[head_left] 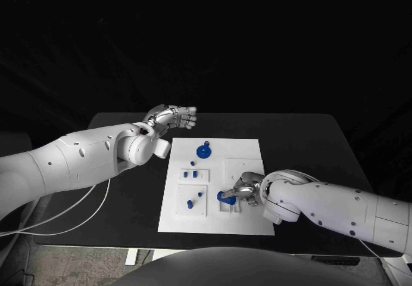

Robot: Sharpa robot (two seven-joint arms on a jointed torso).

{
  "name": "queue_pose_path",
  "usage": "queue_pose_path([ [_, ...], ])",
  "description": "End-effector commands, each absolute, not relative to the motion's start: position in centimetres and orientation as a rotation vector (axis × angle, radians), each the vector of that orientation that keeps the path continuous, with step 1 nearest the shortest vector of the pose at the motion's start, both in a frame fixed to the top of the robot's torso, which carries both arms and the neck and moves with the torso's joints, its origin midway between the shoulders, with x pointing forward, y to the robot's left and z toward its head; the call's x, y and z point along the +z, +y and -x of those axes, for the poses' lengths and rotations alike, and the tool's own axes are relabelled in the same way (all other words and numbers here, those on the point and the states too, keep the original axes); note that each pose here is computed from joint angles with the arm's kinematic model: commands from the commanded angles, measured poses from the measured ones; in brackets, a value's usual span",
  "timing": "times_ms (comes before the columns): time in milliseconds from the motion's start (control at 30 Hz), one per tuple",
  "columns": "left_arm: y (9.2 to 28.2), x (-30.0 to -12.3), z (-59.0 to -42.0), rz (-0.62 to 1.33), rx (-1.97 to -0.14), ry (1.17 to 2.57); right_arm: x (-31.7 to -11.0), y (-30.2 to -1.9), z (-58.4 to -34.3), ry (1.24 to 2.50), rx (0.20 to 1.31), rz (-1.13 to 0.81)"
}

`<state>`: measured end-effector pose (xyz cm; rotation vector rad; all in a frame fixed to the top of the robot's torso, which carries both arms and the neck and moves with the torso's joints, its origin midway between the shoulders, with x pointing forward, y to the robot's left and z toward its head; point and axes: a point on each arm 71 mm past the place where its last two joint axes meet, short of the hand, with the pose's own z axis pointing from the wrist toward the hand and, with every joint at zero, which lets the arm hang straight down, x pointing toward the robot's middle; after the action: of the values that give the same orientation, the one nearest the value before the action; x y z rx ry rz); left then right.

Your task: Assemble the parts on the task board

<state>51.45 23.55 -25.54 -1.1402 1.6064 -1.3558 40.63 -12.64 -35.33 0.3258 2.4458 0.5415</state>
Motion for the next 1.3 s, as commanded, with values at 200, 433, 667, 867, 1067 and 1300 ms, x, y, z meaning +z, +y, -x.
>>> queue_pose_path([
  [200,23.4,-25.4,-51.4,1.129,-1.370,1.610,-35.9,-12.7,-40.4,2.459,0.514,-0.260],
  [433,23.5,-25.4,-51.4,1.131,-1.367,1.609,-35.9,-12.7,-40.2,2.449,0.502,-0.224],
  [667,23.5,-25.4,-51.4,1.131,-1.366,1.609,-35.9,-12.3,-40.0,2.440,0.483,-0.131],
  [867,23.6,-25.4,-51.4,1.132,-1.364,1.610,-36.0,-11.9,-39.7,2.468,0.491,-0.094],
  [1067,23.5,-25.5,-51.4,1.133,-1.366,1.615,-36.0,-11.8,-39.7,2.474,0.496,-0.084],
  [1300,23.6,-25.5,-51.4,1.134,-1.363,1.615,-36.0,-11.7,-39.4,2.479,0.510,-0.071],
])
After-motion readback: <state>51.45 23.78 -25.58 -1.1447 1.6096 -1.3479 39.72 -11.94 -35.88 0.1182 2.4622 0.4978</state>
